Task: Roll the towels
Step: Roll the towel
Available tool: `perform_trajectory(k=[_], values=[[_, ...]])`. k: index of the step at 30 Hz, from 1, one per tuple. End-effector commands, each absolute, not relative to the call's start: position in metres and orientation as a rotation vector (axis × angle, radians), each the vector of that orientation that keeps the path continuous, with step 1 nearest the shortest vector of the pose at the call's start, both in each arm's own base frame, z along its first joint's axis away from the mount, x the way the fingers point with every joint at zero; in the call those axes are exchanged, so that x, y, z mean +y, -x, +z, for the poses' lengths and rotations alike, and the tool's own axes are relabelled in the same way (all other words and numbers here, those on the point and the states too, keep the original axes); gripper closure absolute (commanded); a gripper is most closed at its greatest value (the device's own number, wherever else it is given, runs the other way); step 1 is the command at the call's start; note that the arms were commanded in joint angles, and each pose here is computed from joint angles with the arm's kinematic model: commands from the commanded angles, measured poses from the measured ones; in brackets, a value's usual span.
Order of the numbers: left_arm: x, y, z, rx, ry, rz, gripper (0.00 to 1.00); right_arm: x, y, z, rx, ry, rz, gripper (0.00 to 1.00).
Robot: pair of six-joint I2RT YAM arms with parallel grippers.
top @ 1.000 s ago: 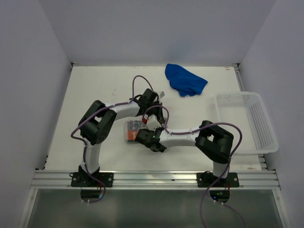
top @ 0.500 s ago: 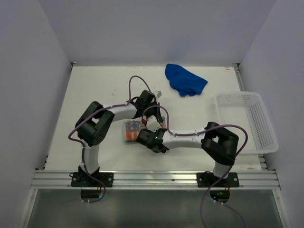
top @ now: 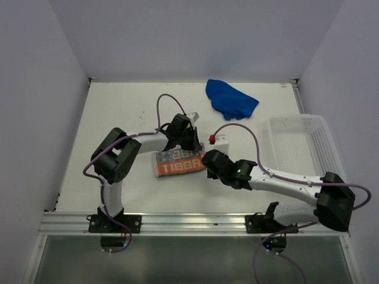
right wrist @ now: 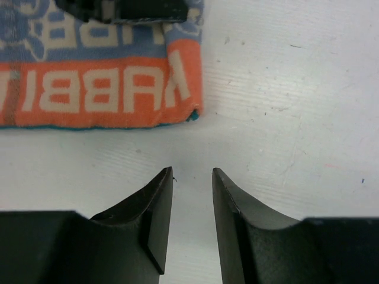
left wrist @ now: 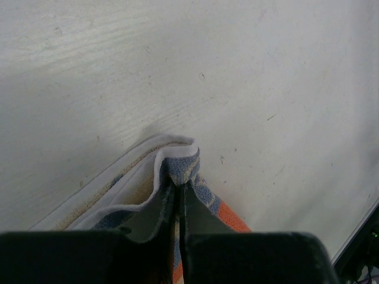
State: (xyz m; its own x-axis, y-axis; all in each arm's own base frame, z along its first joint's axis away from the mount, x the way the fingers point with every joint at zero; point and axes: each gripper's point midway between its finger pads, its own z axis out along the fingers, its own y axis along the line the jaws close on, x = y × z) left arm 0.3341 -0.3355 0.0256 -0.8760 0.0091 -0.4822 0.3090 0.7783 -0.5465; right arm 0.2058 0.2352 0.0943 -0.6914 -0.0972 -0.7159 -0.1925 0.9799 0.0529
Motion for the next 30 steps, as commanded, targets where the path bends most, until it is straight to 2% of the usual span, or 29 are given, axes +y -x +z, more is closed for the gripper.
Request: perform_trajectory(k=[1,11,21,30], values=[[-0.322,-0.345,0.035,2.449,-0.19,-0.821,1.0,0.248,-0.213,0.11,2.304,-0.032,0.502,0.65],[-0.319,-0.342,0.054,2.367,-0.123,-0.877,1.0,0.242,-0.245,0.095,2.297,-0.385,0.827,0.65],[-0.32,-0.338,0.057,2.354,-0.107,-0.912,1.0,0.259,-0.248,0.068,2.375,-0.415,0.89,0.65],[-0.318,-0.334,0.054,2.357,-0.107,-0.913,1.0,0.243,-0.25,0.064,2.346,-0.489,0.845,0.64]])
